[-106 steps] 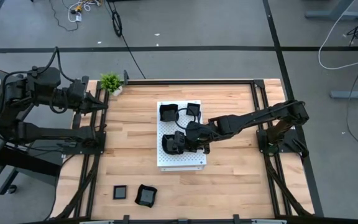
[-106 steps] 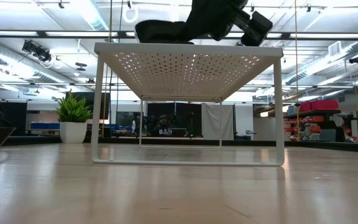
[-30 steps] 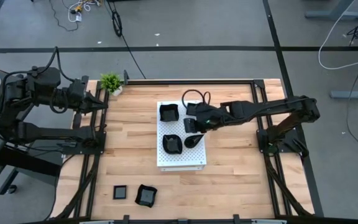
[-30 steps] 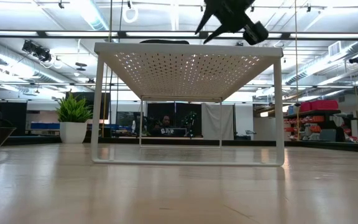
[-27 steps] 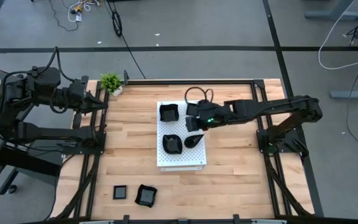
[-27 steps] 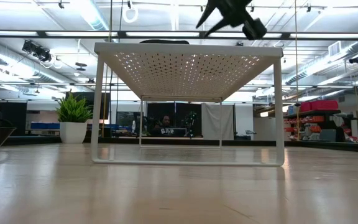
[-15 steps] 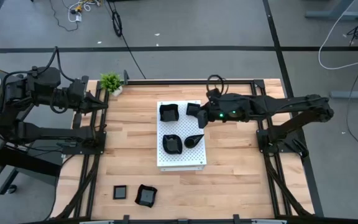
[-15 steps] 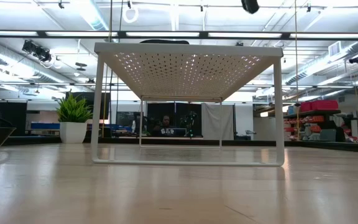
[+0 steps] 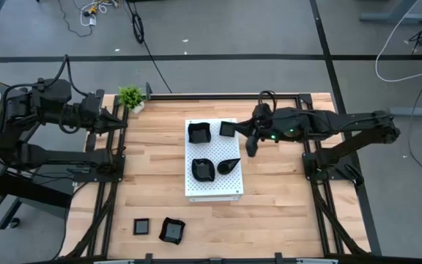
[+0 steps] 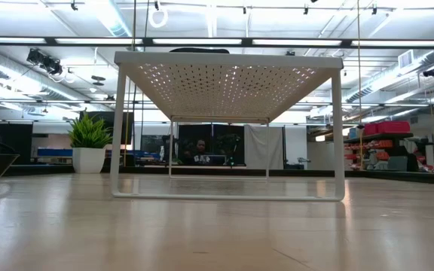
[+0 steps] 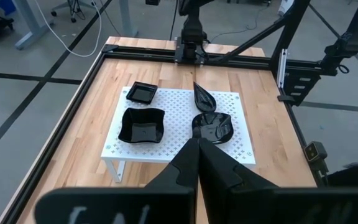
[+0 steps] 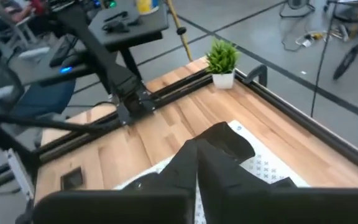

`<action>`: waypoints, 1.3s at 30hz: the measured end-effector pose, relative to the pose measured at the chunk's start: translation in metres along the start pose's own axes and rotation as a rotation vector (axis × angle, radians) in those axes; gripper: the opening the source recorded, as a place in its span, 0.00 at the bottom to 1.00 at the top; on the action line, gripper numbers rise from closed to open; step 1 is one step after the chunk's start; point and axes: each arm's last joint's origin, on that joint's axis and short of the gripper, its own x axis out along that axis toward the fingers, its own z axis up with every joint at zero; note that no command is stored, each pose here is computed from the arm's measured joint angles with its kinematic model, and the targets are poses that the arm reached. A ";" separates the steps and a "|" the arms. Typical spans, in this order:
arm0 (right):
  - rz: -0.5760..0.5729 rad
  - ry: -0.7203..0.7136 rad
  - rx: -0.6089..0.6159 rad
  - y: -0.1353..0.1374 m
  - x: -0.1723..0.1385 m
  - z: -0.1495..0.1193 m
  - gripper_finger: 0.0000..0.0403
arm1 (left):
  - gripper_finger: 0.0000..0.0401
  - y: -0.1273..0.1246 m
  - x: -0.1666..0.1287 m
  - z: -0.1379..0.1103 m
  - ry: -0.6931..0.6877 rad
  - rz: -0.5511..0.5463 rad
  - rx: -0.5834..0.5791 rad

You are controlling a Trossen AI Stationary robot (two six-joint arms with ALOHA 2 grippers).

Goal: Pick & Place Mini shaped plates
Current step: Stack the black distorted square plate on top of the other black distorted square plate on the shelf

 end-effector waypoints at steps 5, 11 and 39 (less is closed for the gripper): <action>0.026 0.014 -0.070 -0.010 -0.022 0.004 0.01 | 0.04 0.000 0.000 0.000 0.000 0.000 0.000; 0.089 0.089 -0.129 -0.027 -0.050 0.005 0.01 | 0.04 0.001 0.000 0.000 0.002 0.025 0.000; 0.199 -0.009 -0.321 -0.075 -0.164 -0.001 0.00 | 0.04 0.003 0.000 0.003 -0.031 0.100 0.006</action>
